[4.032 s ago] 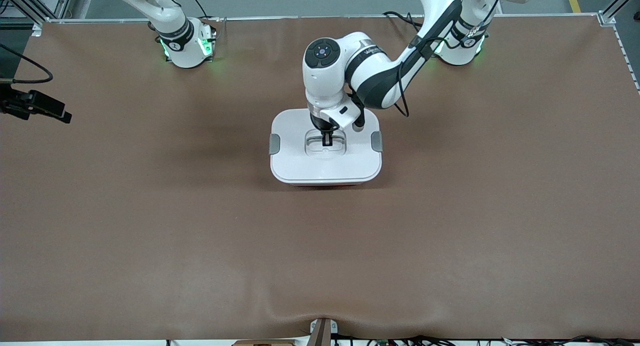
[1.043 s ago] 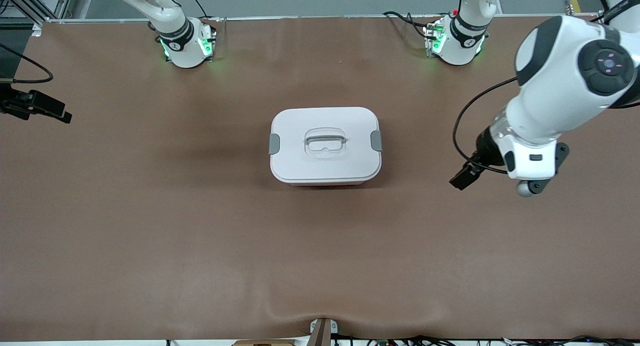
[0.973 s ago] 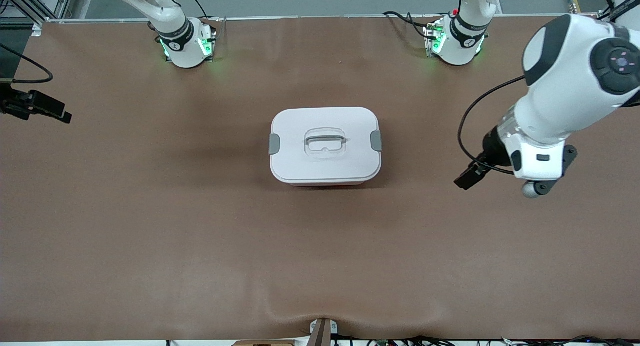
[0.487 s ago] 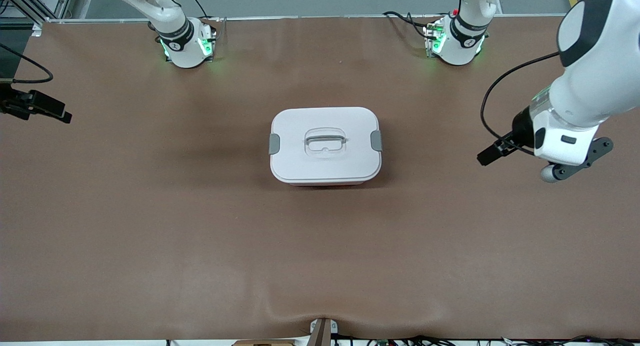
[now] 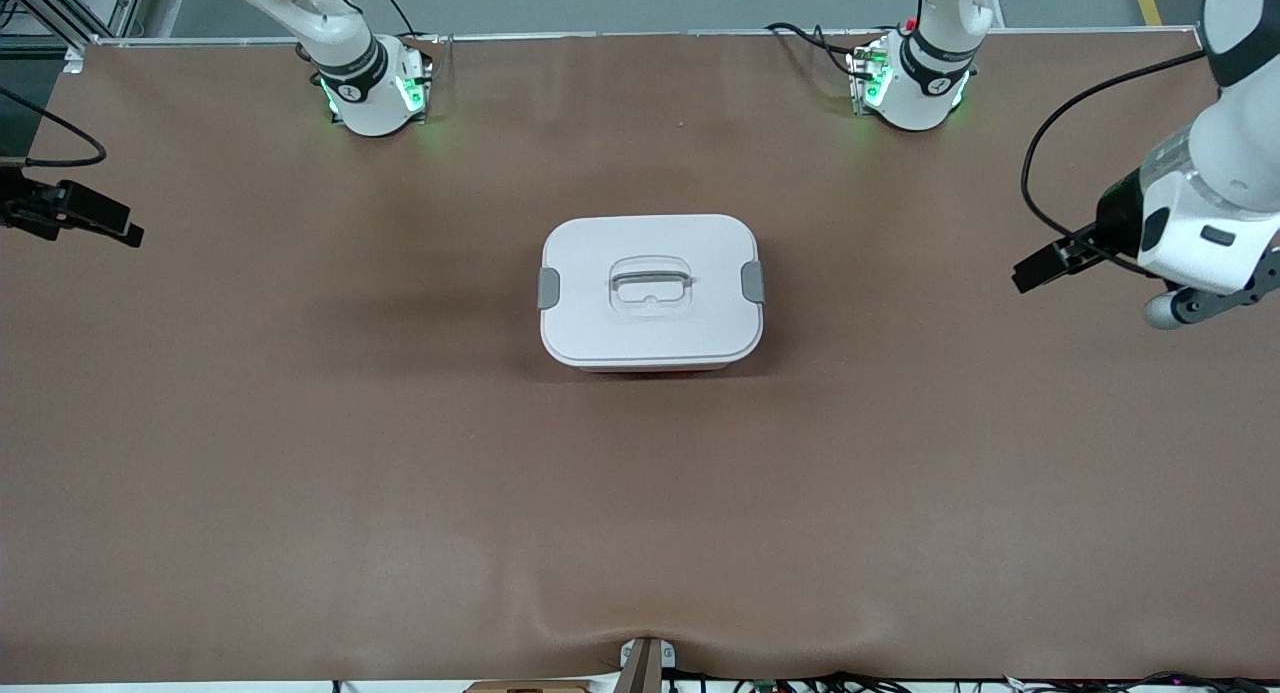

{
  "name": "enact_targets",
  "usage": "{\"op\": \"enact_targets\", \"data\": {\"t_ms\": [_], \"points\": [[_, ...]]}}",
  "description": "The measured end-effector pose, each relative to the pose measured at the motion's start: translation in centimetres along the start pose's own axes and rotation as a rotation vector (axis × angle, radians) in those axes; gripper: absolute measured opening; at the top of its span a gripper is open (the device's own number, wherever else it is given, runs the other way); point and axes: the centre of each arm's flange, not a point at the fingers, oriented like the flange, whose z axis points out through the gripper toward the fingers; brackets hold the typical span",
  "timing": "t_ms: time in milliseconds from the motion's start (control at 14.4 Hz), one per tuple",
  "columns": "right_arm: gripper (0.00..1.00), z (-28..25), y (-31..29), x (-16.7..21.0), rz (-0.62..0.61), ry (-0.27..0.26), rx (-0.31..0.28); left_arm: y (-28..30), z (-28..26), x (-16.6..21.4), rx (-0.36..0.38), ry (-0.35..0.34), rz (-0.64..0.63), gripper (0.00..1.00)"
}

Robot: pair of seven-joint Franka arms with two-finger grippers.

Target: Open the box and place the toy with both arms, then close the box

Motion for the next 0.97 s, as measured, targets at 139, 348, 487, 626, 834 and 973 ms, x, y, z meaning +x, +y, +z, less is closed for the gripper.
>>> {"op": "enact_targets", "data": {"t_ms": [139, 348, 487, 626, 834, 973], "points": [[1.00, 0.0, 0.0, 0.0, 0.000, 0.000, 0.000, -1.5, -1.0, -0.5, 0.012, -0.011, 0.033, 1.00], [1.00, 0.0, 0.0, 0.0, 0.000, 0.000, 0.000, -4.1, -2.1, -1.0, 0.025, -0.034, 0.126, 1.00], [1.00, 0.0, 0.0, 0.0, 0.000, 0.000, 0.000, -6.0, -2.6, -0.8, 0.028, -0.043, 0.139, 1.00], [1.00, 0.0, 0.0, 0.0, 0.000, 0.000, 0.000, -7.0, -3.2, -1.4, 0.034, -0.060, 0.148, 1.00], [1.00, 0.0, 0.0, 0.0, 0.000, 0.000, 0.000, -7.6, -4.3, -3.0, 0.044, -0.080, 0.149, 1.00], [1.00, 0.0, 0.0, 0.0, 0.000, 0.000, 0.000, -7.8, -4.8, -3.8, 0.045, -0.079, 0.148, 1.00]]}}
